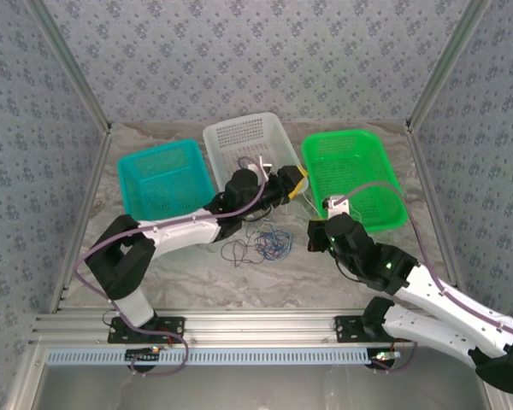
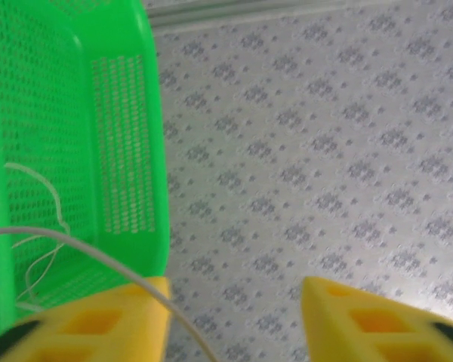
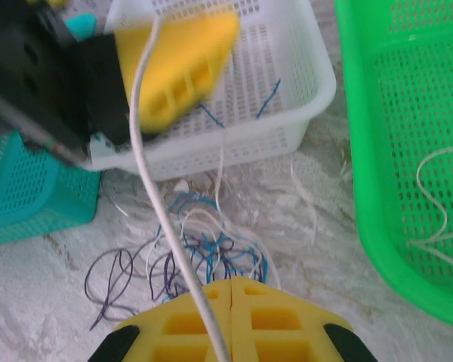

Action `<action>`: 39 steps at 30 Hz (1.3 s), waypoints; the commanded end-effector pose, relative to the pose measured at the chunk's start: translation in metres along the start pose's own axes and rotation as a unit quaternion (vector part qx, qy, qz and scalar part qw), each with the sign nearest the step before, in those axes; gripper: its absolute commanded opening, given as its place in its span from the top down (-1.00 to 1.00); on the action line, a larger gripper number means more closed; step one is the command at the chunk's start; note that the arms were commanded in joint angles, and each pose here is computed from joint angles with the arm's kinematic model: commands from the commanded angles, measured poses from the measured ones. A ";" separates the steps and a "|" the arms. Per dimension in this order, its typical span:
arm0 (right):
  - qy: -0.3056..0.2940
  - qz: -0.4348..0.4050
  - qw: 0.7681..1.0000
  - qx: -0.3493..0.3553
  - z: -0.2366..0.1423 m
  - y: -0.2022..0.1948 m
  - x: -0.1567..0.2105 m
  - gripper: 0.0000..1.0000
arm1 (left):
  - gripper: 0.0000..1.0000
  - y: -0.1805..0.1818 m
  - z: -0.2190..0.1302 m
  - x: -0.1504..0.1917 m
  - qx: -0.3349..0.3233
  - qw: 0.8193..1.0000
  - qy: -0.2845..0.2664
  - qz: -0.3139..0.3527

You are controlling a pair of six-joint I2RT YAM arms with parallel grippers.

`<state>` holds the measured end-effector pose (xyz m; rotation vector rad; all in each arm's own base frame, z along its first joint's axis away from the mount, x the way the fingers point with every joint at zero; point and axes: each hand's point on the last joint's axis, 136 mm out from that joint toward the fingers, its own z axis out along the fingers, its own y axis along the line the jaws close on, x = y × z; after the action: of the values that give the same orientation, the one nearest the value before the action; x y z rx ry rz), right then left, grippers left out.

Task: Untangle the cables

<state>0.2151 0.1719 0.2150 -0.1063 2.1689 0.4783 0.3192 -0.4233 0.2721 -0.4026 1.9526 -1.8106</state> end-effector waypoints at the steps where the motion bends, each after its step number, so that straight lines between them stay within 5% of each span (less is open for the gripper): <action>1: 0.039 0.024 0.999 -0.003 -0.008 -0.001 0.014 1.00 | 0.35 -0.034 0.009 -0.009 0.038 0.998 0.000 0.046; 9: 0.127 -0.005 0.990 0.058 -0.031 -0.022 0.027 1.00 | 0.70 -0.066 0.031 -0.007 0.042 0.990 0.035 0.127; 20: 0.196 -0.002 0.978 0.077 -0.044 -0.038 0.040 1.00 | 1.00 -0.108 0.016 -0.023 0.022 0.955 -0.005 0.296; 28: 0.127 0.038 0.989 0.066 -0.045 -0.044 0.017 0.82 | 1.00 -0.114 0.002 -0.006 0.057 0.952 -0.002 0.301; 34: 0.075 0.048 0.993 0.075 -0.040 -0.047 -0.005 0.35 | 1.00 -0.118 0.004 0.017 0.093 0.962 0.016 0.257; 39: 0.050 0.040 0.990 0.126 -0.040 -0.065 -0.012 0.31 | 1.00 -0.126 -0.004 0.021 0.114 0.963 0.008 0.243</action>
<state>0.1995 0.1102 0.2274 0.0511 2.3609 0.3447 0.2975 -0.4530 0.3558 0.1851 1.7693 -1.6037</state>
